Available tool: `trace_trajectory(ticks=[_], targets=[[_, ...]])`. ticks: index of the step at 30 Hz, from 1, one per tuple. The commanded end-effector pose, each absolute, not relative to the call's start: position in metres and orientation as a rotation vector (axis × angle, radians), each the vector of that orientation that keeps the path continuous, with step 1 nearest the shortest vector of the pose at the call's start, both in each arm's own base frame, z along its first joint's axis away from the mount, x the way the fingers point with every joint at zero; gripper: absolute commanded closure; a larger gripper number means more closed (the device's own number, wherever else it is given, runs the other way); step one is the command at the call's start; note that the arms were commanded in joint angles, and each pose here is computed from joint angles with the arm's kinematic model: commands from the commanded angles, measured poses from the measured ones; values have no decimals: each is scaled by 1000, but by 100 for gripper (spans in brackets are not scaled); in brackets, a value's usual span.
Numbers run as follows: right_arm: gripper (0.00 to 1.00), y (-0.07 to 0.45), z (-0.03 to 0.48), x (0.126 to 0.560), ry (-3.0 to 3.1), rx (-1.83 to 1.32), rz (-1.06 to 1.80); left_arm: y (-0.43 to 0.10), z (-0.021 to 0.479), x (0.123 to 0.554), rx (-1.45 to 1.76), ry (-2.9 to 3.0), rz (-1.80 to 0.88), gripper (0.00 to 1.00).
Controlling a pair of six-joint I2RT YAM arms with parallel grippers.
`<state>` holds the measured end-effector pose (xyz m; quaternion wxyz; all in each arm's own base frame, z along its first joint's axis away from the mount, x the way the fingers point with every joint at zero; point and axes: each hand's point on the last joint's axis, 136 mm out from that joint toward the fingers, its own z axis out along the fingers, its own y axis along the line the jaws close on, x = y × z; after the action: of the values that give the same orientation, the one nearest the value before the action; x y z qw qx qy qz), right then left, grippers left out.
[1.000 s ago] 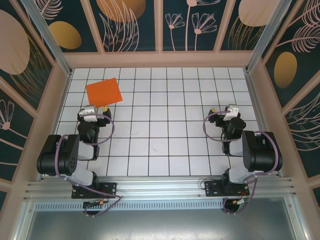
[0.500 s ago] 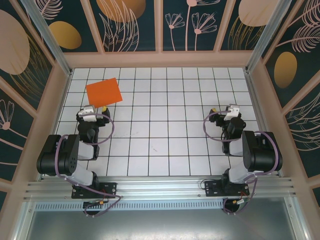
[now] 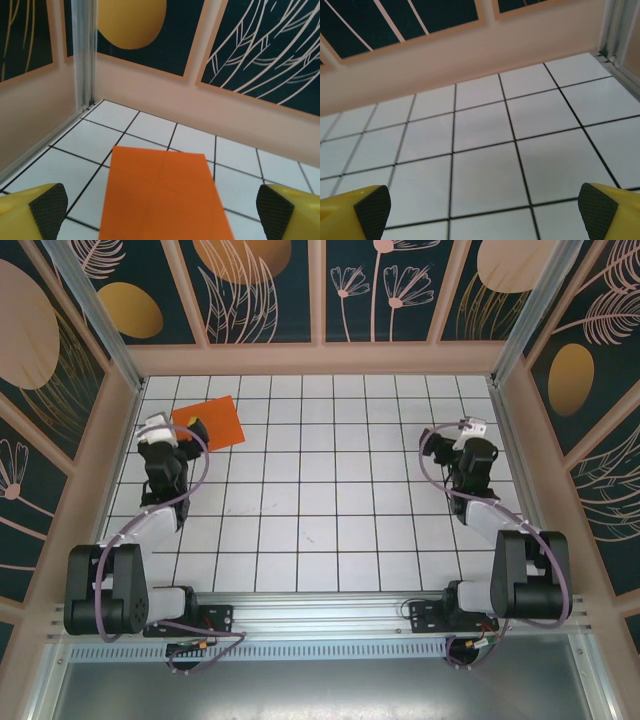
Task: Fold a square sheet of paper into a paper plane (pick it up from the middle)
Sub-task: Move the square sheet of paper to the center of the table.
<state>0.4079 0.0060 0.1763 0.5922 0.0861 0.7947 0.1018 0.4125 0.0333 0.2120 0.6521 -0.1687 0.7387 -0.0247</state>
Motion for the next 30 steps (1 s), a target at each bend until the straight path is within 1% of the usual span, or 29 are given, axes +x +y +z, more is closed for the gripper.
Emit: trace_trajectory(ticks=[1,3,7,9,12,15,17,19,22,24,30], targets=[[1,29,142,379,2112,445,532,1,150,411,-418,2016,-266,1],[1,50,147,374,2138,416,701,-19,142,420,-366,2078,-387,2],[1,90,164,363,2116,299,976,-25,117,446,-387,2229,-412,3],[1,98,166,361,2133,265,976,-22,106,464,-417,2296,-391,5],[1,114,167,359,2174,193,970,-20,82,489,-466,2363,-377,5],[1,129,164,359,2207,163,960,-28,68,515,-467,2397,-434,7],[1,140,161,358,2226,139,972,-28,56,528,-484,2448,-431,10],[1,148,157,358,2254,130,977,-27,45,536,-515,2472,-424,9],[1,156,151,359,2283,123,980,-32,31,539,-531,2511,-462,9],[1,160,147,360,2300,124,980,-37,22,534,-543,2540,-494,10],[1,162,142,363,2339,140,970,-54,-4,497,-544,2629,-552,10]])
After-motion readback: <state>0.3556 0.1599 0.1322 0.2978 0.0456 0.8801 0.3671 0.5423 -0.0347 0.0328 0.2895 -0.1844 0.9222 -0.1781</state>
